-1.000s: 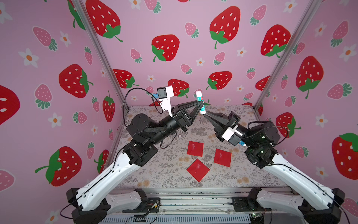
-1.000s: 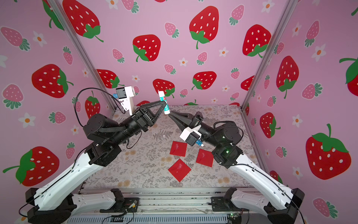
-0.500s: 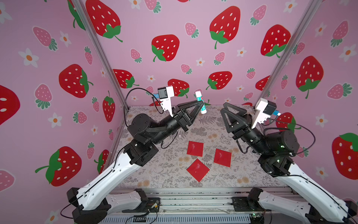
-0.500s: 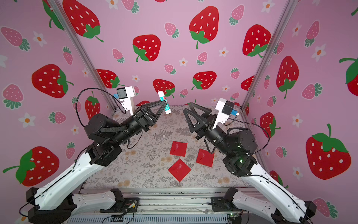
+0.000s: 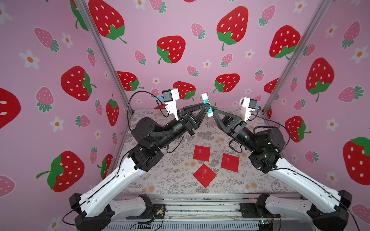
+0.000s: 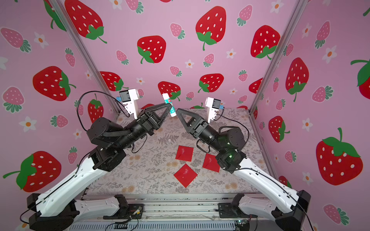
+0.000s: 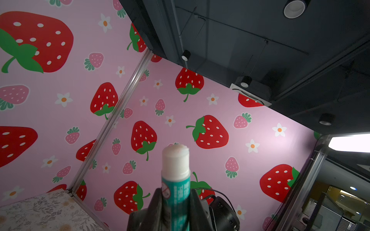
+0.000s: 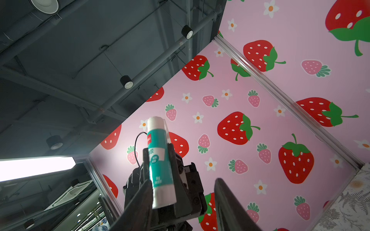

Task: Seal the envelope with a glue stick
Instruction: Screw the glue stick.

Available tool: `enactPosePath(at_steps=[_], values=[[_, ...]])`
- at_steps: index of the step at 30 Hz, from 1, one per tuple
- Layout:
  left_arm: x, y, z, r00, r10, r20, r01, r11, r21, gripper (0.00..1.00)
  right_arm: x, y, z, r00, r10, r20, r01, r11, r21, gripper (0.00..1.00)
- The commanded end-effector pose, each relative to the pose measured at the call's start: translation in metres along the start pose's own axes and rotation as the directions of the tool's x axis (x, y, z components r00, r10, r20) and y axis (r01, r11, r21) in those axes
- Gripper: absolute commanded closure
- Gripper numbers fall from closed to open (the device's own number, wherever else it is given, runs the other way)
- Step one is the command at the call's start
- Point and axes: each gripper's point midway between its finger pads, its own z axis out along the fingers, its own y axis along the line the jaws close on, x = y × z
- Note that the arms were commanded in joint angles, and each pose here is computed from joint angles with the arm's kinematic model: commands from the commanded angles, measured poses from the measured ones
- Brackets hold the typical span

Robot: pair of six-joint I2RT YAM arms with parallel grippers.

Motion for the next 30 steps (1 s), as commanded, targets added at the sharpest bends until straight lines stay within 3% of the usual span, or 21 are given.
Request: enactPosePath(at_steps=[1,8,19,21,23,30], values=[[-0.012,-0.007,-0.001,0.998,0.035,0.044,-0.036,0.999,0.020,1.00,-0.002,0.030,0.001,0.999,0.051,-0.002,-0.051,0.989,-0.139,0.51],[-0.010,-0.003,0.001,0.998,0.034,0.043,-0.035,0.999,0.009,1.00,0.009,0.031,0.008,0.998,0.047,-0.032,-0.052,0.983,-0.176,0.54],[-0.010,-0.007,0.001,0.999,0.030,0.028,-0.031,0.999,0.024,0.99,0.008,0.028,0.008,1.000,-0.006,-0.024,0.003,0.989,-0.147,0.80],[-0.008,-0.010,0.001,1.000,0.028,0.015,-0.028,0.999,0.038,0.81,0.009,0.030,0.005,0.999,-0.039,-0.037,0.034,0.991,-0.130,0.83],[-0.008,-0.014,0.000,0.999,0.033,0.000,-0.033,0.998,0.051,0.74,0.009,0.034,0.001,0.995,-0.090,-0.053,0.084,0.991,-0.108,0.87],[-0.006,-0.032,-0.005,0.996,0.071,-0.050,-0.064,0.991,0.121,0.77,0.014,0.050,-0.017,0.963,-0.237,-0.132,0.227,0.970,-0.086,0.93]])
